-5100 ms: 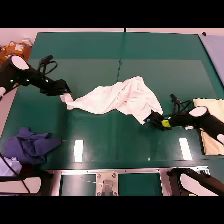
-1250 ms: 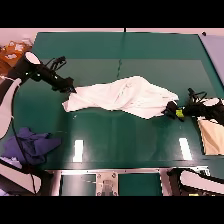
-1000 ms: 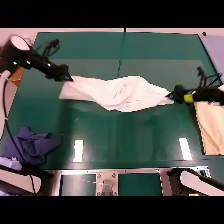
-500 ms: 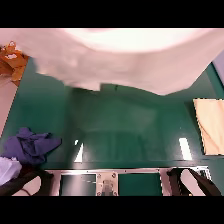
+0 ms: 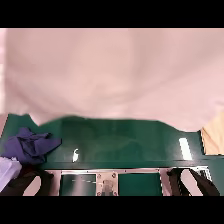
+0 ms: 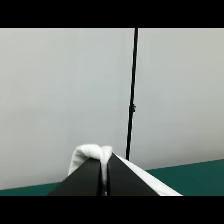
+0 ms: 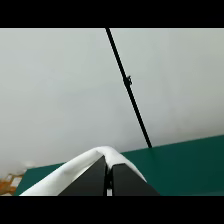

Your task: Fold the shirts.

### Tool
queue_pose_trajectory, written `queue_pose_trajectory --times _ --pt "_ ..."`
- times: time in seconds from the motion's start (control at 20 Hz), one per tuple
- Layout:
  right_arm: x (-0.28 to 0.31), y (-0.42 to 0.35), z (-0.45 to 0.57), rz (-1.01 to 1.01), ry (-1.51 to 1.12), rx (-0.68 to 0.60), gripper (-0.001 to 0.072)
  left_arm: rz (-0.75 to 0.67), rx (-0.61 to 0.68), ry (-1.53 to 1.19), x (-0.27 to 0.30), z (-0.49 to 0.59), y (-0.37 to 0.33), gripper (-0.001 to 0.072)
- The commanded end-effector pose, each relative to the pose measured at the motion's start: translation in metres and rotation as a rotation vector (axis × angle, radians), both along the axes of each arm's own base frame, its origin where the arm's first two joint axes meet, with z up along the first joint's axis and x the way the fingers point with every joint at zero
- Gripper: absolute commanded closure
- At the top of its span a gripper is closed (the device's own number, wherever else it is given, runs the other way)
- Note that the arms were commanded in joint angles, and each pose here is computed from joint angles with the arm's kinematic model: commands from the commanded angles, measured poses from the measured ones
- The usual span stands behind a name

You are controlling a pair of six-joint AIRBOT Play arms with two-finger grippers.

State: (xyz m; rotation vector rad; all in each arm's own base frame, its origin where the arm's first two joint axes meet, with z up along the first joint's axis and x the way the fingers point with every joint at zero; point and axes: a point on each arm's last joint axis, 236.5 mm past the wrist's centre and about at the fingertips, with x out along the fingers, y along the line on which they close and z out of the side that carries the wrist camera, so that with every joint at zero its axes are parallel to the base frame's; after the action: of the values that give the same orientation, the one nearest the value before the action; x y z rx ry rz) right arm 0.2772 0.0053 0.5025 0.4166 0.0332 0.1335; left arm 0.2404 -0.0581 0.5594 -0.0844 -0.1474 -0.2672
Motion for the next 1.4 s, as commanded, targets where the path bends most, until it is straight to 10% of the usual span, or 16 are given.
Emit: queue_pose_trajectory --times 0.0,0.6,1.35 --pt "0.050 -0.012 -0.076 0.066 0.184 0.043 0.0698 -0.001 -0.043 0.184 0.060 -0.058 0.010 0.0682" --pt "0.203 -0.048 -0.521 0.084 0.907 0.382 0.0698 -0.089 -0.352 1.146 0.295 -0.534 -0.032 0.0681" --pt "0.322 -0.054 -0.464 0.183 0.698 0.351 0.0697 0.038 -0.455 0.847 0.366 -0.489 0.023 0.0682"
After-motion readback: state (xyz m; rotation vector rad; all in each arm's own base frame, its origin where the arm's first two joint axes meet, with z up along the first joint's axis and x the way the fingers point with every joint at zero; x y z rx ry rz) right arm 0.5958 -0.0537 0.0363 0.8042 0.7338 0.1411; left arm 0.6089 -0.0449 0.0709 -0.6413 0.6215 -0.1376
